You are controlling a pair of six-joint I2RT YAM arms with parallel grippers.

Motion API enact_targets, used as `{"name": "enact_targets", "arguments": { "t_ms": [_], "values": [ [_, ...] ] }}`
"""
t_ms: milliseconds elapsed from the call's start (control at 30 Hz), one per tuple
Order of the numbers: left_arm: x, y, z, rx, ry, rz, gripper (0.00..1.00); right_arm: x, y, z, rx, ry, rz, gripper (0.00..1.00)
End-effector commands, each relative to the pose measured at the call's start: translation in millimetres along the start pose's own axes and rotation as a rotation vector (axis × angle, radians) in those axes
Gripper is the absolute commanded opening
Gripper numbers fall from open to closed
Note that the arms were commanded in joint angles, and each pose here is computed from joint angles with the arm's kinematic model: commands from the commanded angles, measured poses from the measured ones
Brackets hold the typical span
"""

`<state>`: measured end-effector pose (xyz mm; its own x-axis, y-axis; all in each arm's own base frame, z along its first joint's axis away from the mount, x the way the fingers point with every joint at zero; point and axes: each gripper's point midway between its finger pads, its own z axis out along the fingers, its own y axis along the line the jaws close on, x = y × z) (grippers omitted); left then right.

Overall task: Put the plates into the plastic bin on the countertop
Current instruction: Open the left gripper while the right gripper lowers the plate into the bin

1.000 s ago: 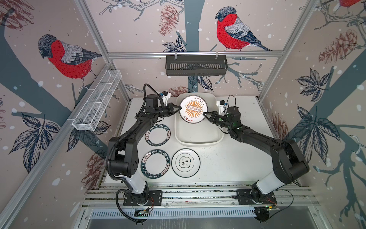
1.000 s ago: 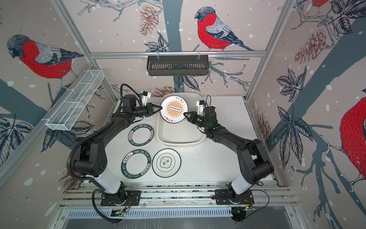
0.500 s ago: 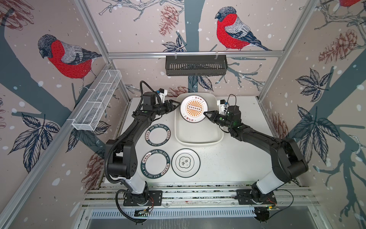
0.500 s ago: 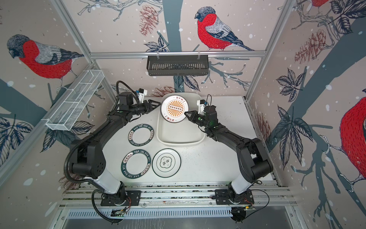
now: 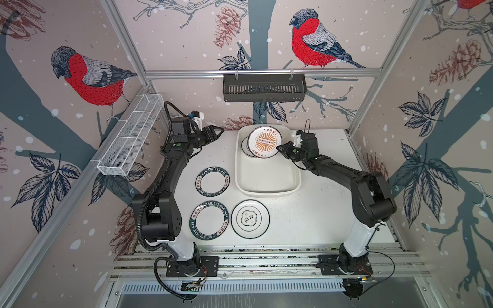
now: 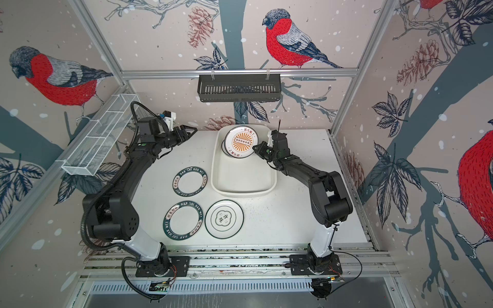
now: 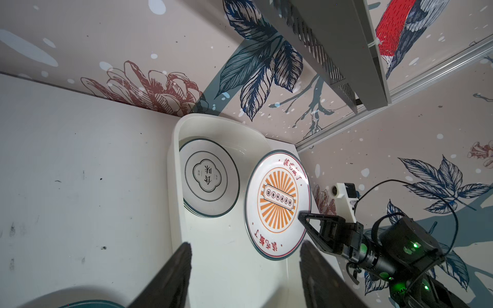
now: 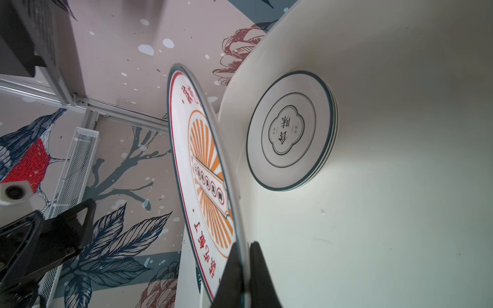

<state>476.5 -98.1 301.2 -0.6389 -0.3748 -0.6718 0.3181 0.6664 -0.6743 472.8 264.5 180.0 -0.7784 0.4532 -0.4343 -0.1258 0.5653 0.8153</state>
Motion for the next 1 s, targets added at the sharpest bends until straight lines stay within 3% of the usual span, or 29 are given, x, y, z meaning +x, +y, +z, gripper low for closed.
{"name": "enact_targets", "arguments": {
  "t_ms": [0, 433, 967],
  "values": [
    [-5.0, -10.9, -5.2, 0.021, -0.005, 0.056, 0.65, -6.5, -1.3, 12.9, 0.014, -0.004, 0.016, 0.03],
    [-17.1, -27.1, -20.1, -0.001, -0.030, 0.167, 0.65, -10.3, -18.3, 79.8, 0.073, 0.029, 0.047, 0.04],
    [-8.5, -26.3, -16.0, 0.041, -0.013, 0.118, 0.65, -16.1, -38.2, 109.9, 0.082, 0.045, 0.111, 0.06]
  ]
}}
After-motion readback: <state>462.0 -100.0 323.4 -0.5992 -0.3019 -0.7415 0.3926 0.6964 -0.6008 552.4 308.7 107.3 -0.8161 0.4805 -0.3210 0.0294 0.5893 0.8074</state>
